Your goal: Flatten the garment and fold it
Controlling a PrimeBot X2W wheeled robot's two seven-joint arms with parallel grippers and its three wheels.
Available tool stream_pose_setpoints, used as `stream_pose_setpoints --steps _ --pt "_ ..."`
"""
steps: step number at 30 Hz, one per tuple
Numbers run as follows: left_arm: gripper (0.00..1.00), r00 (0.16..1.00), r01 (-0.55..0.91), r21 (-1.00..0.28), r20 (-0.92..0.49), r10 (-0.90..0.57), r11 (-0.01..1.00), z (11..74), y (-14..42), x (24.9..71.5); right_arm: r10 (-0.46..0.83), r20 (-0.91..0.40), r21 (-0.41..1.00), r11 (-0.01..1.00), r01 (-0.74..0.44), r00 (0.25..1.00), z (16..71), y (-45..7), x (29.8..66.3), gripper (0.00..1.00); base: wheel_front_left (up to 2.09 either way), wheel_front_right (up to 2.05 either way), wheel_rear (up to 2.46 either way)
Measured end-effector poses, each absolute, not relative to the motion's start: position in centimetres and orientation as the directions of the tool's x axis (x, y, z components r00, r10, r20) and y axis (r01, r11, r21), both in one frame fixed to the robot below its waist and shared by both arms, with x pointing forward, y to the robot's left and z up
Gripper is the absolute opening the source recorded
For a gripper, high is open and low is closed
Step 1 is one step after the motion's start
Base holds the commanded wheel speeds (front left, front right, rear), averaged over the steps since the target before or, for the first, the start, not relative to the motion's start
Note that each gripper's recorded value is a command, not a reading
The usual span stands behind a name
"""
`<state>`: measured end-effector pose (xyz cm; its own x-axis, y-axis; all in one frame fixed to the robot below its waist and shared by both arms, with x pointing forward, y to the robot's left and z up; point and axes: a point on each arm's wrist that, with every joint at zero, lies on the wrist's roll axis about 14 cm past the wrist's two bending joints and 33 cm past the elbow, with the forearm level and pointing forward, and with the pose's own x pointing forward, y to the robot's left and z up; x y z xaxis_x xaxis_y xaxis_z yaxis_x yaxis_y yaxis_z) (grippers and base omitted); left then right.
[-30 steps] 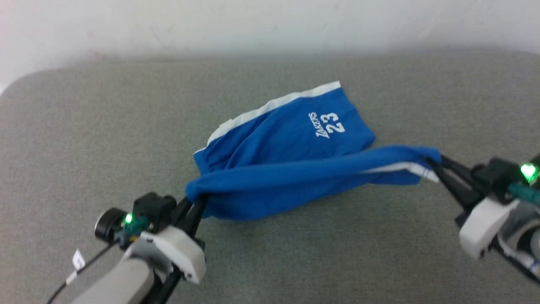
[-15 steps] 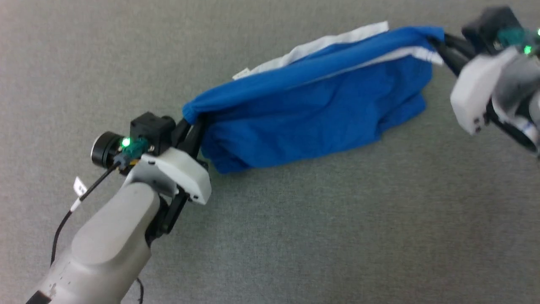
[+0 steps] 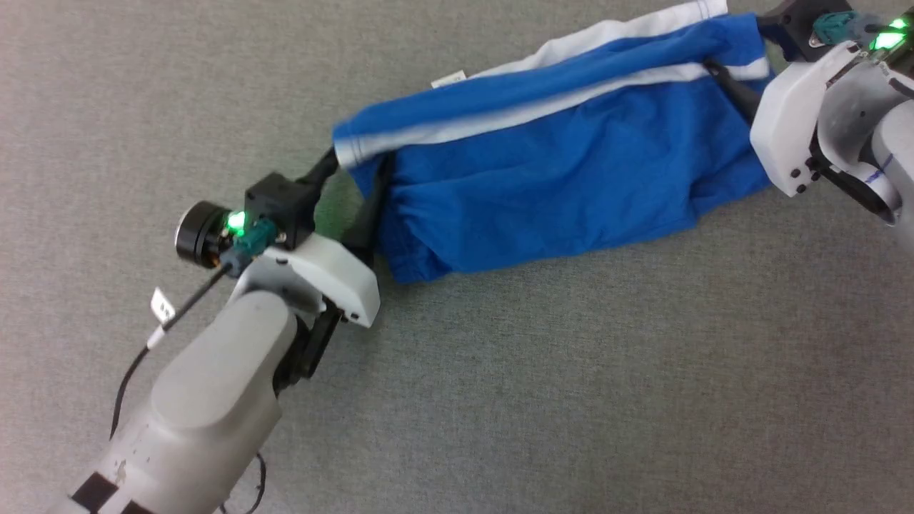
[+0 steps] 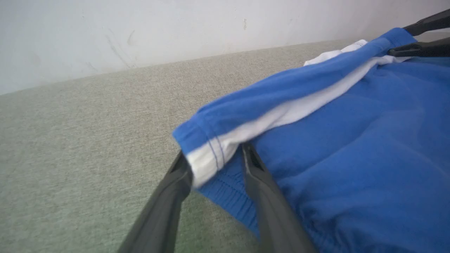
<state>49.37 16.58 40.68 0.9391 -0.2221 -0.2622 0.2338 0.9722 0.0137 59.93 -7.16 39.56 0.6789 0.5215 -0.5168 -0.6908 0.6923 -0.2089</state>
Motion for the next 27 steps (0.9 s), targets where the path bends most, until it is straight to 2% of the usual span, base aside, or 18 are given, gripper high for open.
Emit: stream_pose_setpoints --steps 6,14,20,27 --pt "1.00 0.973 0.191 0.073 -0.145 -0.179 0.979 44.7 17.0 48.2 0.545 -0.501 -0.239 0.660 -0.712 0.673 44.8 -7.5 59.3 1.00 0.00 0.00 0.00" --pt "1.00 0.993 0.098 0.125 0.054 -0.105 0.987 51.2 17.7 46.8 0.431 -0.677 -0.234 0.642 -0.730 0.596 49.2 -10.3 56.8 1.00 0.00 0.00 0.00" --pt "1.00 0.994 0.037 0.126 0.099 -0.050 0.991 52.2 18.3 46.4 0.353 -0.813 -0.123 0.673 -0.730 0.463 45.2 -10.9 55.6 1.00 0.00 0.00 0.00" --pt "1.00 0.997 0.013 0.120 0.076 -0.023 0.993 51.0 19.0 46.4 0.348 -0.879 0.019 0.710 -0.704 0.326 38.4 -9.8 53.8 1.00 0.00 0.00 0.00"
